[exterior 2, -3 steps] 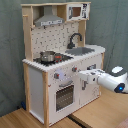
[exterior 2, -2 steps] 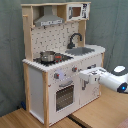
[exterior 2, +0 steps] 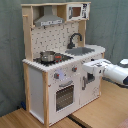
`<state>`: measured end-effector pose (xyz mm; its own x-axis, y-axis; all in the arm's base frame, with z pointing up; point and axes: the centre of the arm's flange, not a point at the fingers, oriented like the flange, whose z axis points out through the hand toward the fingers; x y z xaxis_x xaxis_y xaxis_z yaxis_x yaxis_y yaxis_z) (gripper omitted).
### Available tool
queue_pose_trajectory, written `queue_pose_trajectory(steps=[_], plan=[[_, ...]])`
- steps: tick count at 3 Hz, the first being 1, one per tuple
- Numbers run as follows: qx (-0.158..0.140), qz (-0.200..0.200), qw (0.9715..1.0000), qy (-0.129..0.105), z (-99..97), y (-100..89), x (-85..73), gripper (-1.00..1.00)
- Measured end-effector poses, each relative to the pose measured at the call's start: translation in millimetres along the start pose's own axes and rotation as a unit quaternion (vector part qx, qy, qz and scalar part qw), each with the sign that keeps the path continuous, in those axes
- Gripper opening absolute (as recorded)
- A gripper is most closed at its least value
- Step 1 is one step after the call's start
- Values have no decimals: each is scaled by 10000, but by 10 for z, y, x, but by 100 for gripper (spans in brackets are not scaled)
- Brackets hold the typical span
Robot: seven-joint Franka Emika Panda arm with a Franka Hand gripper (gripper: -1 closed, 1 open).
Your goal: Play with the kitchen
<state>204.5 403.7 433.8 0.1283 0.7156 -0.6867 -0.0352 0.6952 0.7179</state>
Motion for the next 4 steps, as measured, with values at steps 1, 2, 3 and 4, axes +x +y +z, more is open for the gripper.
queue_pose_trajectory(steps=[1, 2, 3, 4], plan=[[-95, -61, 9999, -15, -166, 178, -189, 100], [-158, -116, 9998, -34, -383, 335, -372, 100], [-131, -197, 9997, -68, -544, 430, -567, 100], [-35, -330, 9994, -106, -548, 470, -804, 100]])
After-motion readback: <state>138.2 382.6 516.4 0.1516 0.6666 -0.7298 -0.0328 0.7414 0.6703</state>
